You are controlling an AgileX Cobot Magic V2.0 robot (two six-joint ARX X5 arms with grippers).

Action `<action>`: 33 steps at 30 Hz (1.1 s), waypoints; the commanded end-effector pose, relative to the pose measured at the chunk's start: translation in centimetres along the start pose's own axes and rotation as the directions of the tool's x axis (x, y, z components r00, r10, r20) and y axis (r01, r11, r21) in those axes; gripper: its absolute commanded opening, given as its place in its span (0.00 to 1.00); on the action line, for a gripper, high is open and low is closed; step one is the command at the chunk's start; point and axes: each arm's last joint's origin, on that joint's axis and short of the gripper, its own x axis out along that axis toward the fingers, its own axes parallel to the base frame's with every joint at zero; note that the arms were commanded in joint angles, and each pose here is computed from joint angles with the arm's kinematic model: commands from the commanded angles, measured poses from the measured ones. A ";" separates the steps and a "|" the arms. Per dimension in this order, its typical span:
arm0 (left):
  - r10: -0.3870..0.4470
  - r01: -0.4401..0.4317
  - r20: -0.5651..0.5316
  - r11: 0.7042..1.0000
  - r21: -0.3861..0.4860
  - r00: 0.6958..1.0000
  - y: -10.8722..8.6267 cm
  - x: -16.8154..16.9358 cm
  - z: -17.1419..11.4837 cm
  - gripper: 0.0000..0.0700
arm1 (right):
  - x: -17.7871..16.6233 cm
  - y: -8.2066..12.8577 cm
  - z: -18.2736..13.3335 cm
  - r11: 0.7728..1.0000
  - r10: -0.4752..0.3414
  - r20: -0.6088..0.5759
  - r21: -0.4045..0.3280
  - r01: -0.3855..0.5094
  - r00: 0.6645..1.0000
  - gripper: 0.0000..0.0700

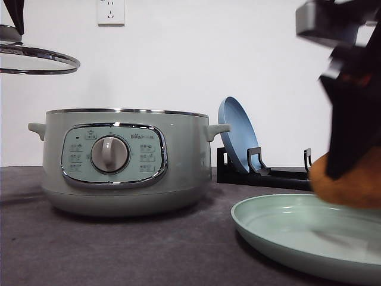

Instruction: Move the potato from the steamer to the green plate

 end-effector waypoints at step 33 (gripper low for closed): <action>-0.001 0.002 0.069 1.000 -0.016 0.998 0.0 -1.7 0.4 0.00 | 0.5 -1.0 2.3 0.992 0.044 0.078 0.113 -0.053 0.996 0.77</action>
